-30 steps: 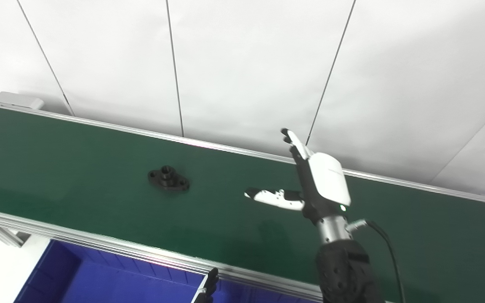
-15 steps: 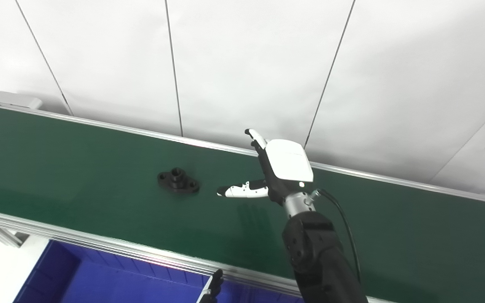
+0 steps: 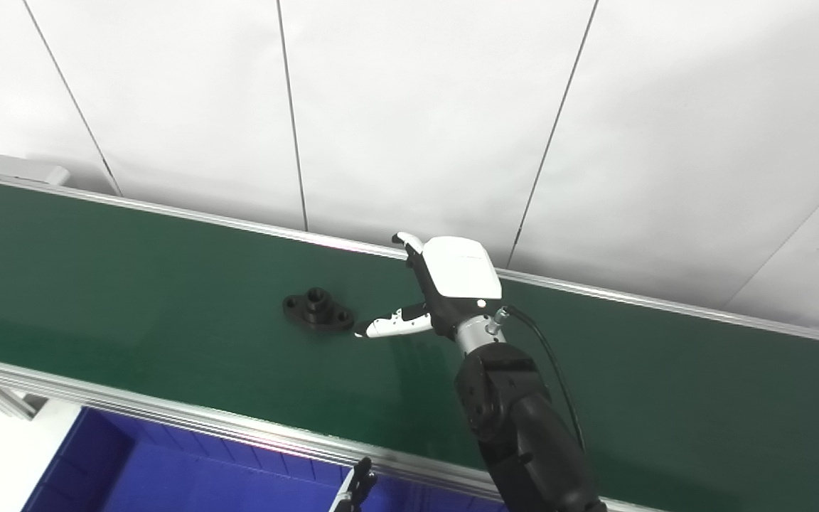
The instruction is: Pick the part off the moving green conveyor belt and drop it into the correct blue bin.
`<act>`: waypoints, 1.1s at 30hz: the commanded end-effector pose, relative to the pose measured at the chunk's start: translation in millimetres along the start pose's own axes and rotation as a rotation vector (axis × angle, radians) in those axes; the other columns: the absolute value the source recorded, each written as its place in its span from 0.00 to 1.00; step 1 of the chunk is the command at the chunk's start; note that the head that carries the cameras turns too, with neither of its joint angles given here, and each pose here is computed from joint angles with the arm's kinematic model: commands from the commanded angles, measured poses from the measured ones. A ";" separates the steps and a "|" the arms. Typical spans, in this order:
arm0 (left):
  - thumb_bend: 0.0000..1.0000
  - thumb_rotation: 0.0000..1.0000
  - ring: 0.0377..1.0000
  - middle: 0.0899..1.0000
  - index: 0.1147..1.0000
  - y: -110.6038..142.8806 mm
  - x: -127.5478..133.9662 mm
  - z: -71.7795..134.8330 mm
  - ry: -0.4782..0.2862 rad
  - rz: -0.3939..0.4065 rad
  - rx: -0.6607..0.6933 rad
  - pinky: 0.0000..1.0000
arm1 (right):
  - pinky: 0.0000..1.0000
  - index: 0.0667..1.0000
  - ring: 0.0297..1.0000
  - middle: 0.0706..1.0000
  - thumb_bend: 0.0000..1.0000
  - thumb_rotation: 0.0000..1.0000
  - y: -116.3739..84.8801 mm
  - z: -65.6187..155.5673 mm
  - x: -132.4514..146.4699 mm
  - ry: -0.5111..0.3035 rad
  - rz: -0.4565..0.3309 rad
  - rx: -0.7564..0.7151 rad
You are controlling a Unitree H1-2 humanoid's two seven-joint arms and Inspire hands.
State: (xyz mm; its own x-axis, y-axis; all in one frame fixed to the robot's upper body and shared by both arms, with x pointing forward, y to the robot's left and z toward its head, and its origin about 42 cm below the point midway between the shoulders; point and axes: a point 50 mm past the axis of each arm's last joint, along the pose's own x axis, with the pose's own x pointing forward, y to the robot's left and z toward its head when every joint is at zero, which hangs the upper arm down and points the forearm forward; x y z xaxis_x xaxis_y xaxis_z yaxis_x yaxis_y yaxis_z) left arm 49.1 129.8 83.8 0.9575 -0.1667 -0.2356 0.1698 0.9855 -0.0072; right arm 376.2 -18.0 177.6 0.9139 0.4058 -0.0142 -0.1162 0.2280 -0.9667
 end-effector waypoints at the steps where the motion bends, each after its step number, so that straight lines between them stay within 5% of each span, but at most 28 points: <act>1: 0.63 1.00 1.00 0.97 1.00 -17.0 -5.7 11.4 -0.022 -0.034 -0.054 1.00 | 0.36 0.84 0.46 0.68 1.00 0.65 -21.9 20.7 12.6 -0.042 -0.080 0.001; 15: 0.62 1.00 1.00 0.98 1.00 -25.8 -5.7 19.7 -0.008 -0.047 -0.072 1.00 | 0.26 0.84 0.34 0.70 1.00 0.68 -14.4 30.0 19.9 -0.055 -0.029 0.001; 33: 0.49 1.00 1.00 0.99 1.00 -36.8 -13.6 27.2 -0.036 -0.048 -0.108 1.00 | 0.35 0.83 0.45 0.75 1.00 0.64 34.5 12.5 26.5 -0.014 0.089 -0.043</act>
State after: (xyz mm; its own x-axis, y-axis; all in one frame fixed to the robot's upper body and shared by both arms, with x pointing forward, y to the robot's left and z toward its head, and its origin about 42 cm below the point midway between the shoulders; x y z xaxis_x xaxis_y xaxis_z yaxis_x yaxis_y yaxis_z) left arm 45.8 127.9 94.1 0.9517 -0.1675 -0.2573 0.1706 0.9853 -0.0101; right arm 384.5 0.4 126.2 0.8921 0.4159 -0.1764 -0.2509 0.1315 -0.9590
